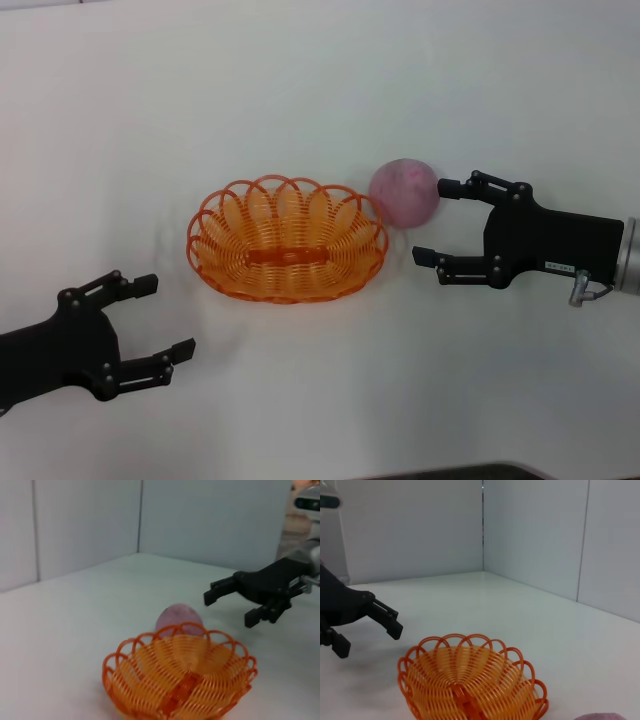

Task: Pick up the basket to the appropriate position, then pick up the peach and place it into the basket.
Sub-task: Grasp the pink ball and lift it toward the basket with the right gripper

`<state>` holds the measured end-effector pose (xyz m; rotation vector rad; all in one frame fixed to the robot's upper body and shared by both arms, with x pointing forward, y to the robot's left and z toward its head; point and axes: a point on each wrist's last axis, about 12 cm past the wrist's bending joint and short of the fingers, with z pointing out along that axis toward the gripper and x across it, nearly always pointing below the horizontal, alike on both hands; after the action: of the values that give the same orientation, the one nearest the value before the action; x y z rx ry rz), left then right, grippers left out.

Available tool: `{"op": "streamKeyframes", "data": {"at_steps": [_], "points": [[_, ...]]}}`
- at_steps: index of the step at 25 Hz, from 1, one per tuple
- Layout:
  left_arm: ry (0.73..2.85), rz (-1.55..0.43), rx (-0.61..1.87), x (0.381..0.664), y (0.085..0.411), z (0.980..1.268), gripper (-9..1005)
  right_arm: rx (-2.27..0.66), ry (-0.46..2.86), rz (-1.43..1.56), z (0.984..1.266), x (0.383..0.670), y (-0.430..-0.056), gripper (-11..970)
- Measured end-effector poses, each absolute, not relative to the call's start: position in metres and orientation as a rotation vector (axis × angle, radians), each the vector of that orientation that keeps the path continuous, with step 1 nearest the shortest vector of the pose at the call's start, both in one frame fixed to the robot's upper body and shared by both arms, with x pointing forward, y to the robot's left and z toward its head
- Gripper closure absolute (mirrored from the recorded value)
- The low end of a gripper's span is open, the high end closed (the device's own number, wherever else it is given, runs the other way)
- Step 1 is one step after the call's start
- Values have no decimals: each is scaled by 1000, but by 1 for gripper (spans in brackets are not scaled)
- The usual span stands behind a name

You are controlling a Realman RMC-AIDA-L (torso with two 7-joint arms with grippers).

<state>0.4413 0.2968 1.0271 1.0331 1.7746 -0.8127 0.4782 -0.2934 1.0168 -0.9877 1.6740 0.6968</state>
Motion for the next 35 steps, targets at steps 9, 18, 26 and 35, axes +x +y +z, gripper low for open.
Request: {"op": "streamKeyframes", "data": {"at_steps": [9,18,26,35], "points": [[1804,-806,1023,441,298,1023,111,-932,1722,730,1019,481,-297,32],[1814,-821,1007,441,299,1025,111,-710,1895,859,1047,501,-318,32],[1825,-826,983,440,301,1025,110,-790,1985,832,1084,527,-324,33],[1830,-828,977,438,301,1024,111,-1226,2062,644,1118,559,-294,34]]}}
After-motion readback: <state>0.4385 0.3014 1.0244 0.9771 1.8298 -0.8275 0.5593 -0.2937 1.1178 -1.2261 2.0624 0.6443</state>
